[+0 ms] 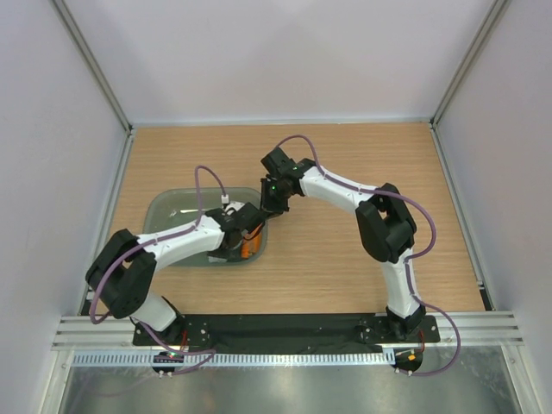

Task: Roll the towels
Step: Place the rolled towel into the container

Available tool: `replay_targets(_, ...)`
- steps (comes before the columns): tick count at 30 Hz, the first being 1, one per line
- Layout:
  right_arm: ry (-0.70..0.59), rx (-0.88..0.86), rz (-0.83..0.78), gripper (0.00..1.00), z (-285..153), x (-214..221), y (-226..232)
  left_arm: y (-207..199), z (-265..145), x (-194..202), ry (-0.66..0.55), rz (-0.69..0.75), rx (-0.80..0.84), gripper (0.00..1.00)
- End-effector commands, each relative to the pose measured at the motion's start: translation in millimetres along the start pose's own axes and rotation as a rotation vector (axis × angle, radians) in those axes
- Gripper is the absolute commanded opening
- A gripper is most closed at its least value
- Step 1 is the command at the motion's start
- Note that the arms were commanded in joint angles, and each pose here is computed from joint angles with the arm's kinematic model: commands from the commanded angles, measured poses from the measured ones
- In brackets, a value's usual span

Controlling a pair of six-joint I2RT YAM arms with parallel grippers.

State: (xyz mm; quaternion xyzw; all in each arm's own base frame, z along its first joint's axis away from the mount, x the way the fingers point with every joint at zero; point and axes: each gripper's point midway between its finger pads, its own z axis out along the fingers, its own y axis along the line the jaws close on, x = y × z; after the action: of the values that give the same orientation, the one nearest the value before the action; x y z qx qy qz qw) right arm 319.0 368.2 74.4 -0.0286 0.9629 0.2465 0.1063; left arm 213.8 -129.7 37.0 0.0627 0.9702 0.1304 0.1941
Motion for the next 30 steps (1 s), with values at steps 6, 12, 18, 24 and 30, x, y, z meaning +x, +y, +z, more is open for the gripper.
replay_targets(6,-0.016,-0.019,-0.008,0.01,-3,-5,7,-8,-23,-9,-0.028,-0.051,0.096,0.69)
replay_targets(12,-0.009,-0.018,-0.009,0.01,-1,-4,7,-8,-36,-15,-0.033,-0.050,0.118,0.81)
replay_targets(18,-0.002,-0.010,-0.032,0.01,3,-2,12,5,-68,-37,-0.097,-0.089,0.130,0.91)
replay_targets(24,0.010,-0.011,-0.075,0.01,10,6,33,25,-102,-54,-0.144,-0.119,0.125,0.95)
replay_targets(30,0.040,-0.035,-0.121,0.01,28,29,70,47,-154,-69,-0.249,-0.197,0.187,0.98)
